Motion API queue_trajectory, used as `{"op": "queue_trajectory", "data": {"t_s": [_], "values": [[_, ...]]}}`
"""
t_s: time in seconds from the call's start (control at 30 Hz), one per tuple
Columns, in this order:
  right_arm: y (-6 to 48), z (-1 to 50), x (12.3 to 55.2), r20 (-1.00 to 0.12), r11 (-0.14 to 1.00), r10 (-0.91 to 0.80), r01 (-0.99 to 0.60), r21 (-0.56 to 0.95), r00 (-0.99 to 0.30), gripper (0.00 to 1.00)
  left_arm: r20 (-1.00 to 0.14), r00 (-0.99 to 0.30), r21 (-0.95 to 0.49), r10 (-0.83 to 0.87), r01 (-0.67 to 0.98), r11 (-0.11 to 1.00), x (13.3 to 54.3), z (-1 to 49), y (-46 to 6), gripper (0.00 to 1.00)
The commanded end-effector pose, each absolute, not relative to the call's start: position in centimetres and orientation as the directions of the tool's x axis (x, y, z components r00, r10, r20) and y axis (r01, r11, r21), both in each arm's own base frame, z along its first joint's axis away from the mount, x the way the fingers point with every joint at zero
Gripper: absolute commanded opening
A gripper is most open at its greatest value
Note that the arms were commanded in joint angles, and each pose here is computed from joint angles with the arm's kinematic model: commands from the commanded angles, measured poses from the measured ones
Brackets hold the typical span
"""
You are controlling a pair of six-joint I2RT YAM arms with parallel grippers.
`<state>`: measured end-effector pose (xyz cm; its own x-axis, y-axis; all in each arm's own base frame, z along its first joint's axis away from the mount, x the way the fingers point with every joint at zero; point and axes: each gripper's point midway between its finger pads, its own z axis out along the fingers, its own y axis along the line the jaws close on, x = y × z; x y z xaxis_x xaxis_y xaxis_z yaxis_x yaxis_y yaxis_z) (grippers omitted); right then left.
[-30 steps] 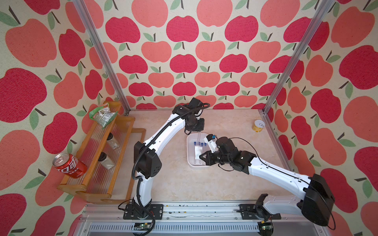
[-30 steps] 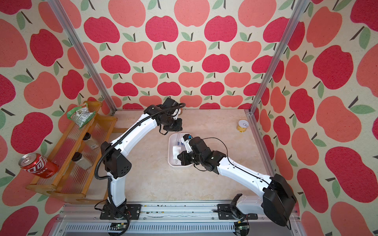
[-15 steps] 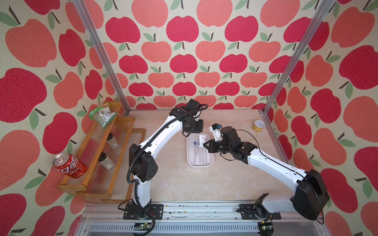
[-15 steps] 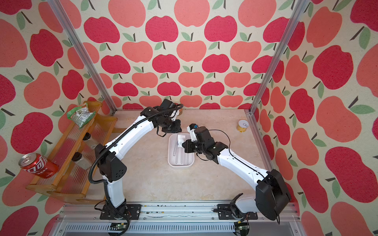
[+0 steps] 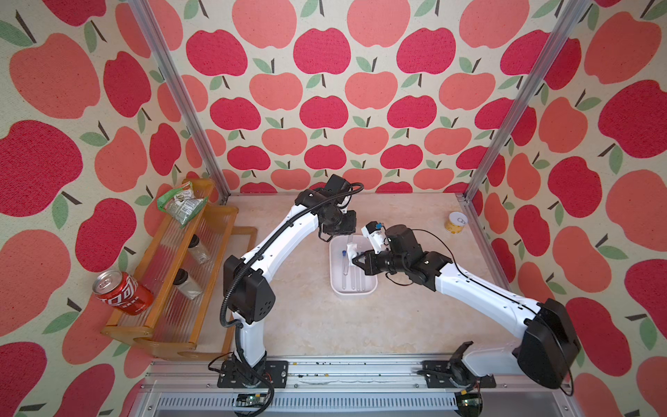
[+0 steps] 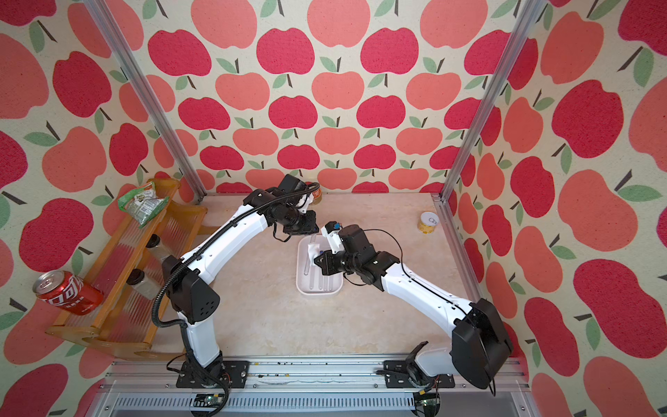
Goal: Wipe the exteriors of test tubes
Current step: Wipe the dirt from the test tube.
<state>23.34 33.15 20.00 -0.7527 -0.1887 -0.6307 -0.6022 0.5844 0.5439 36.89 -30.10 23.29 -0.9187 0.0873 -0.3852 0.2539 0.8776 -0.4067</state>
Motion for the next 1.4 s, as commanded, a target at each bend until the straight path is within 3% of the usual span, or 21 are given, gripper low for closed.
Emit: {"op": "queue_trajectory", "data": {"t_s": [0.0, 0.2, 0.77, 0.97, 1.37], "values": [[33.2, 20.4, 20.6, -0.64, 0.529, -0.231, -0.647, 0.549, -0.733, 0.0, -0.408, -0.911, -0.443, 0.057, 0.252, 0.86, 36.9, 25.0, -29.9, 0.14], [32.8, 19.7, 19.4, -0.63, 0.527, -0.262, -0.655, 0.542, -0.731, 0.0, -0.405, -0.913, -0.465, 0.049, 0.252, 0.849, 36.9, 25.4, -30.2, 0.15], [31.6, 22.7, 28.1, -0.681, 0.587, -0.205, -0.645, 0.49, -0.703, 0.0, -0.382, -0.923, -0.511, 0.048, 0.254, 0.821, 36.1, 25.5, -31.0, 0.14], [32.4, 22.7, 26.3, -0.681, 0.532, -0.224, -0.673, 0.514, -0.698, 0.0, -0.385, -0.922, -0.516, 0.042, 0.253, 0.819, 36.3, 25.7, -31.0, 0.14], [33.6, 21.3, 18.5, -0.653, 0.373, -0.343, -0.736, 0.565, -0.676, 0.0, -0.392, -0.92, -0.534, 0.021, 0.246, 0.809, 37.0, 26.3, -30.3, 0.14]]}}
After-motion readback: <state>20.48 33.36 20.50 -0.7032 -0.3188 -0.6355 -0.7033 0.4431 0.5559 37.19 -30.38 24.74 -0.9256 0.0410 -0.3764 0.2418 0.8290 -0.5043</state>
